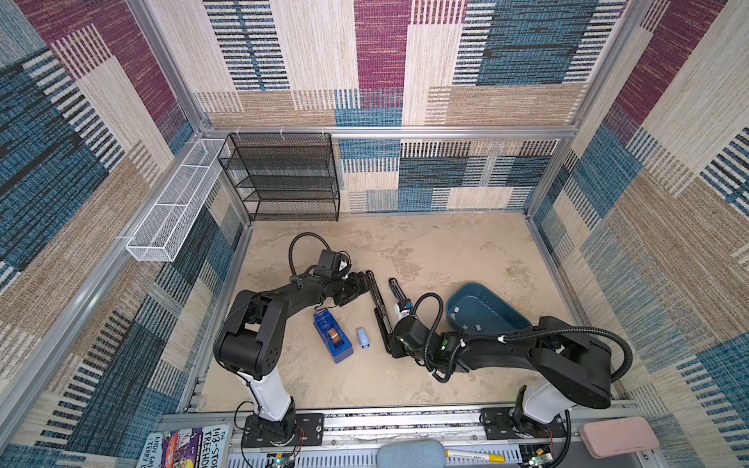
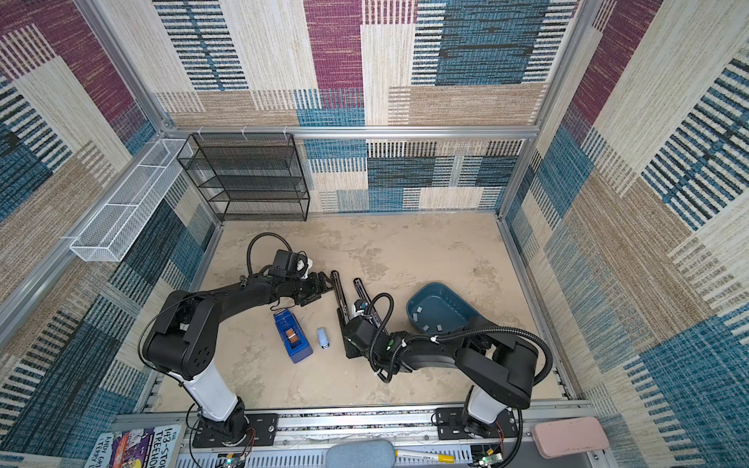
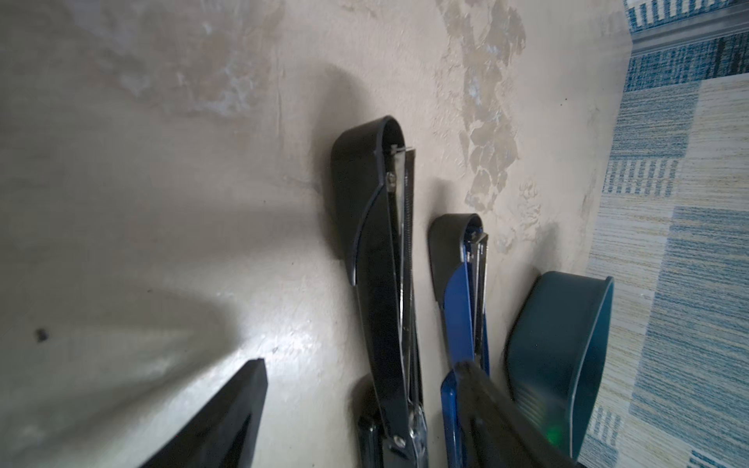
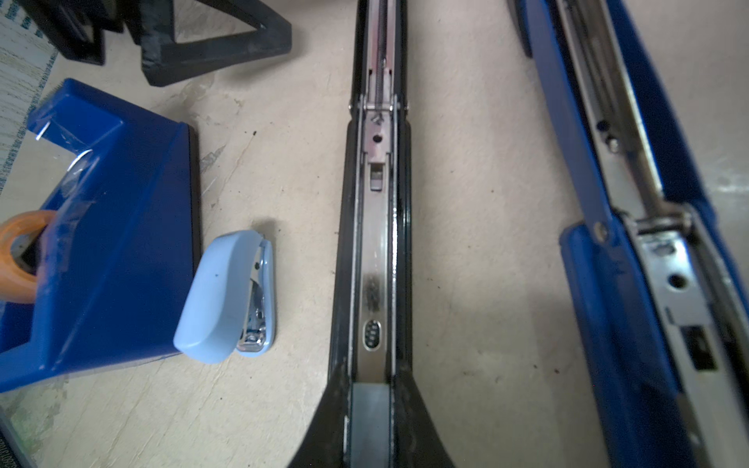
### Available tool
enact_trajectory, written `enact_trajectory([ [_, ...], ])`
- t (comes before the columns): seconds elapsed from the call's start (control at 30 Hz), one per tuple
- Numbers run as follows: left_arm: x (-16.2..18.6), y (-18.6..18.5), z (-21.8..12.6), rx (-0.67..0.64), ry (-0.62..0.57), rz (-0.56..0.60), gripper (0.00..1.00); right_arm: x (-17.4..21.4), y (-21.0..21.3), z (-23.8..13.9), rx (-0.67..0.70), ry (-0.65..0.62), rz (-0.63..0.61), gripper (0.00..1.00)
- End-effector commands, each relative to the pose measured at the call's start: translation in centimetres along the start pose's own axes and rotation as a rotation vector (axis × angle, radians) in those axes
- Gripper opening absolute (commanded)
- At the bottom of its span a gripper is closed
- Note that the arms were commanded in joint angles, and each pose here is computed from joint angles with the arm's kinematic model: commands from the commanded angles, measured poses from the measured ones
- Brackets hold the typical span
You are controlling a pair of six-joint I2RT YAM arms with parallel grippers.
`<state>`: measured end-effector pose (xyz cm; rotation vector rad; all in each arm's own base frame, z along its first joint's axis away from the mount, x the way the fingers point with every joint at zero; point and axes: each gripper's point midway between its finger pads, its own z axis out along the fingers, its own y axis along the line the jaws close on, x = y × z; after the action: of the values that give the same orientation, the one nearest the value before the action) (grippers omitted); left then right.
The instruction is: Load the staples into the stapler
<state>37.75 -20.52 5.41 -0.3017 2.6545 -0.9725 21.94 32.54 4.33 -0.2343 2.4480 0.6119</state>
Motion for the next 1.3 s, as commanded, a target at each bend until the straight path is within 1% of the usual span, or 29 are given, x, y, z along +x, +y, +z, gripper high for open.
enact_trajectory([
  [0.0, -0.2, -1.1, 0.5, 0.065, 0.026, -0.013, 0.77, 0.8, -0.2, 0.1, -0.004, 0.032, 0.01, 0.0],
  [0.13, 0.0, -0.8, 1.5, 0.074, 0.056, -0.032, 0.76, 0.8, 0.0, 0.1, -0.019, 0.03, 0.006, 0.0],
  [0.3, 0.5, -0.9, 2.9, 0.115, 0.124, -0.064, 0.75, 0.8, 0.2, 0.3, -0.023, 0.032, -0.007, 0.0],
  [0.5, 0.5, 0.5, 4.5, 0.125, 0.167, -0.12, 0.74, 0.9, 0.4, 0.2, -0.04, 0.033, -0.016, 0.0],
  [0.63, -0.1, 1.4, 4.7, 0.134, 0.163, -0.15, 0.73, 0.9, 0.5, -0.1, -0.054, 0.027, -0.019, 0.0],
  [0.87, -1.6, 2.0, 4.4, 0.15, 0.138, -0.147, 0.72, 0.7, 1.1, -0.8, -0.096, 0.008, -0.053, 0.0],
  [1.07, -2.4, 1.1, 4.3, 0.198, 0.128, -0.124, 0.7, 0.7, 1.6, -1.2, -0.11, -0.013, -0.102, 0.0],
  [1.27, -2.9, 0.1, 3.6, 0.235, 0.102, -0.094, 0.65, 1.6, 1.4, -0.4, -0.087, -0.003, -0.121, 0.0],
])
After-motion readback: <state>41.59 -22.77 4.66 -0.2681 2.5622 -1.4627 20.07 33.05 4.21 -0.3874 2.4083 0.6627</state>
